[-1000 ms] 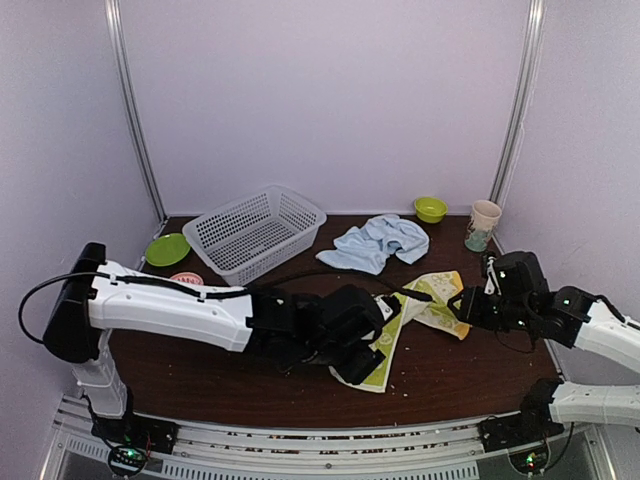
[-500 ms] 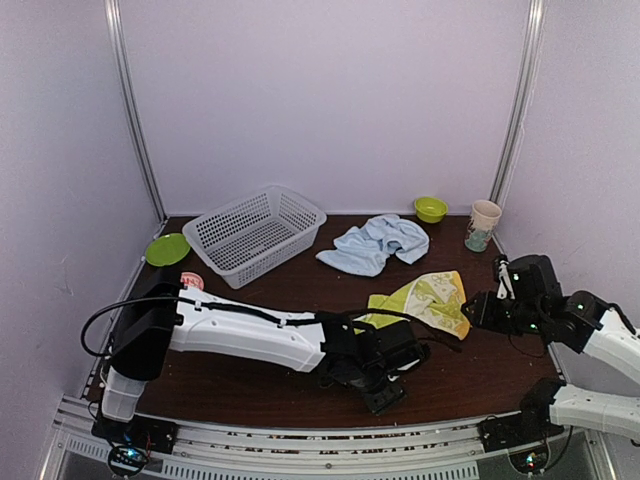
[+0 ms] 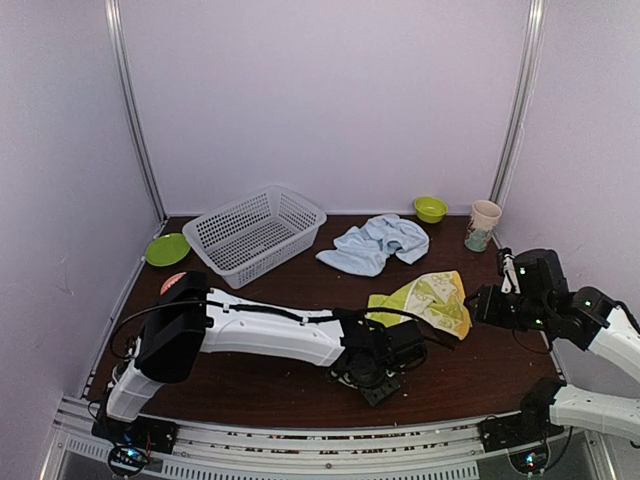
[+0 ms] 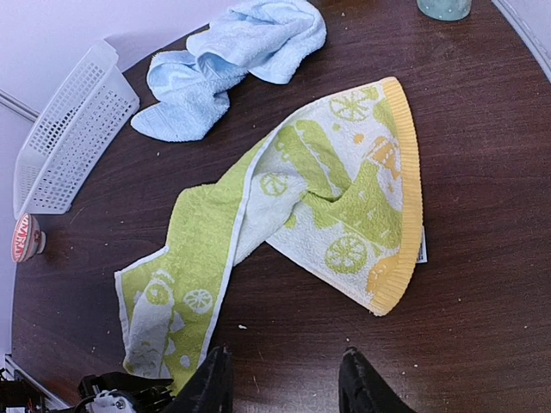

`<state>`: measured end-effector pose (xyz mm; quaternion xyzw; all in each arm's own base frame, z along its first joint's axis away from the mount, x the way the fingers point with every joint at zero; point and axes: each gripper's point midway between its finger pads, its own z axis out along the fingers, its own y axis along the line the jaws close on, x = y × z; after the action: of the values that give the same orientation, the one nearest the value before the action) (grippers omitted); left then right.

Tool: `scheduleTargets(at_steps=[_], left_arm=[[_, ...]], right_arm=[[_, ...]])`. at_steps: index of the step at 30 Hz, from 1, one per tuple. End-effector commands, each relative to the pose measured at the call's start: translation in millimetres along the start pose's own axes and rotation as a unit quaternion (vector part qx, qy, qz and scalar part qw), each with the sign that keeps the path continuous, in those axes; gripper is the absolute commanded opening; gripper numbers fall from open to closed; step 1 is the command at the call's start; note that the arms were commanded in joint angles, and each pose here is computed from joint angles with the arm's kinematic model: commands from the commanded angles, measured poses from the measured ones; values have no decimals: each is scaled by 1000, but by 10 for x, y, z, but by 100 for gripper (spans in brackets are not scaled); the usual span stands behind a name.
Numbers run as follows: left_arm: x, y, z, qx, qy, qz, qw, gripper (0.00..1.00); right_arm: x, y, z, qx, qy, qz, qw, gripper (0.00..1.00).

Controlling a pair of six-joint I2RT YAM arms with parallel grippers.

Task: Roll the towels
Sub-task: Pick up the towel from the center of the board.

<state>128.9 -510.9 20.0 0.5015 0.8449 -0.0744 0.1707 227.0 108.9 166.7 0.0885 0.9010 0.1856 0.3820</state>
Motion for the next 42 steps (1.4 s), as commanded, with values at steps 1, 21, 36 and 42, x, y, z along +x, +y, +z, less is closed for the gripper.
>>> scheduleTargets(at_steps=[1,21,36,42], left_arm=[[21,26,35,-6,12,-5,1000,53],[120,715,-608,-80,-49,-75,993,0],[422,1303,-1304,-86,-130,-147,977,0],[396,1431,-1365,-101,-134,-147,975,0]], right_arm=[[-117,18,-74,1,-16,-3,1000,42],[-131,-80,34,23,-23,-4,999,42],[-370,-421,977,79,-17,87,993,45],[-498,-625,1420,120,9,98,988,45]])
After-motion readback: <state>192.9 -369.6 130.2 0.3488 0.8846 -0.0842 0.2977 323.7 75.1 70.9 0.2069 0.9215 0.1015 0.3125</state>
